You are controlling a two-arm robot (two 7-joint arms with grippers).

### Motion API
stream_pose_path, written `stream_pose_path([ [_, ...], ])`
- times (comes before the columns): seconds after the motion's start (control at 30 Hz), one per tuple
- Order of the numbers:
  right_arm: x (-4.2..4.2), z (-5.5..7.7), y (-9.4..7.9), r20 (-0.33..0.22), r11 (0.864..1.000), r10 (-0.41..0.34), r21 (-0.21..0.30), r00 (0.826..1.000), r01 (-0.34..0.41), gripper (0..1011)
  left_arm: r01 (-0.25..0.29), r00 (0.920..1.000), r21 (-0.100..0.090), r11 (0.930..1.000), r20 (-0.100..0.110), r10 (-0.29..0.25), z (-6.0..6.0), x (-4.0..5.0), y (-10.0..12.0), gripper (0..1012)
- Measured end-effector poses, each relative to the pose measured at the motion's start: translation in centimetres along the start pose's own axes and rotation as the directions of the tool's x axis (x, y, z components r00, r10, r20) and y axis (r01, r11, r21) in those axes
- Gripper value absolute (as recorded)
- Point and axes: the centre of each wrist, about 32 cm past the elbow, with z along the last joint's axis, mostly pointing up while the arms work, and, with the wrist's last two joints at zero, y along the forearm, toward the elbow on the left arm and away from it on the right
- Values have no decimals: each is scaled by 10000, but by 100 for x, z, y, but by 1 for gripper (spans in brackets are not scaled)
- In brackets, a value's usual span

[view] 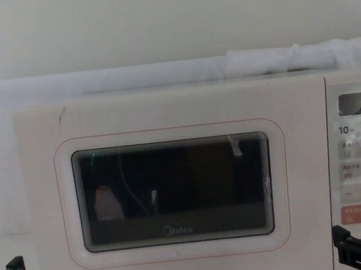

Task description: Press the button to open the microwave door with one hand; close the microwave door with the other hand.

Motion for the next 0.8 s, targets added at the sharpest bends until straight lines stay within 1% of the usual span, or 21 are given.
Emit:
stream_pose_path([
  [0.8, 0, 0, 0, 0, 10000, 0, 1, 10000, 0, 1000, 0, 10000, 1, 10000, 0, 0, 0, 0, 0, 1001],
])
